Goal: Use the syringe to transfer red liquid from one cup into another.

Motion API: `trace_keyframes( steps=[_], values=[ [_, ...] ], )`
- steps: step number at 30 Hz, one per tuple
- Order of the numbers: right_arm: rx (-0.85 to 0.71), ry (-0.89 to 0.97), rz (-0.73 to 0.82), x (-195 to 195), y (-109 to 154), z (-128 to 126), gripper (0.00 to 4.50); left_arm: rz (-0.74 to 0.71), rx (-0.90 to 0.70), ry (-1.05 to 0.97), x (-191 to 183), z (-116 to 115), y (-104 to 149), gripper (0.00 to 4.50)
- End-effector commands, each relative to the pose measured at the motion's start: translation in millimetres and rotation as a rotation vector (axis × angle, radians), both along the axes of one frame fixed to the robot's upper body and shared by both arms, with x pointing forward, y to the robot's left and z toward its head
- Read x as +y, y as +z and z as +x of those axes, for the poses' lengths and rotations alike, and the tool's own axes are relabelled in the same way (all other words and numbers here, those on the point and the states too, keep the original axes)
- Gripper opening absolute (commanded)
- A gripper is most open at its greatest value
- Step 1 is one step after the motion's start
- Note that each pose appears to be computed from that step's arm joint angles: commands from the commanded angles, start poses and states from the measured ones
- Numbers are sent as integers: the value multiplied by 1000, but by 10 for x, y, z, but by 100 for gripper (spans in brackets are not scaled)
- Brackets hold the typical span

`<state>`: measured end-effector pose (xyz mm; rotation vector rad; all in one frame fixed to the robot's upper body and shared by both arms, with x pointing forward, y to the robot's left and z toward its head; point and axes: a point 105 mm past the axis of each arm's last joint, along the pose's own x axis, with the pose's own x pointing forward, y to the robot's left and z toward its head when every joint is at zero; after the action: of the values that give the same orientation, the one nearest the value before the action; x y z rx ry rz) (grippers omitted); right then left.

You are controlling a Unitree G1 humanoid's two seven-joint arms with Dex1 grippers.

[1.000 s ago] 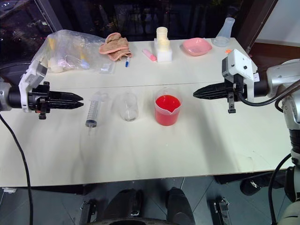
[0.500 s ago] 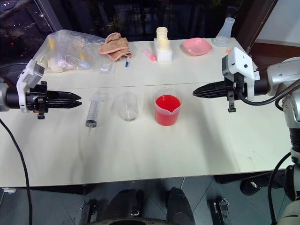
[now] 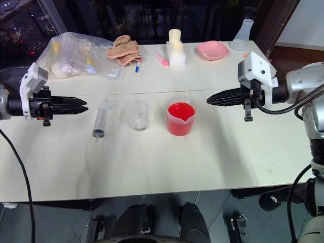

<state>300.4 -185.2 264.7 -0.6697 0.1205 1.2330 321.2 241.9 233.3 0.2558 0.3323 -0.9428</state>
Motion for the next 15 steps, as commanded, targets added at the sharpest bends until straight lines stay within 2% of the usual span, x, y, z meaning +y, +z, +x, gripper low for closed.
trace_keyframes(
  steps=[1, 2, 3, 5, 9, 13, 14, 15],
  values=[
    [-53, 22, 0, 29, 98, -3, 0, 6, -24, 115, -20, 118, 94, 124],
    [-55, 29, -2, 35, 92, 2, 0, 23, -16, 181, -5, 185, 55, 124],
    [-56, 34, -5, 38, 87, 11, 0, 46, -1, 279, 22, 274, 1, 176],
    [-60, 39, -8, 47, 89, 35, 0, -3, 84, 444, 40, 381, -47, 226],
    [-50, 59, -7, 80, 83, 59, 0, -91, 178, 577, -103, 394, 55, 328],
    [-41, 70, -5, 100, 63, 71, 0, -100, 76, 766, -133, 495, 284, 427],
    [-39, 72, -3, 106, 60, 73, 0, -56, 84, 794, -149, 500, 277, 448],
    [-38, 74, -3, 112, 58, 75, 0, -43, 90, 817, -167, 510, 287, 448]
  ],
)
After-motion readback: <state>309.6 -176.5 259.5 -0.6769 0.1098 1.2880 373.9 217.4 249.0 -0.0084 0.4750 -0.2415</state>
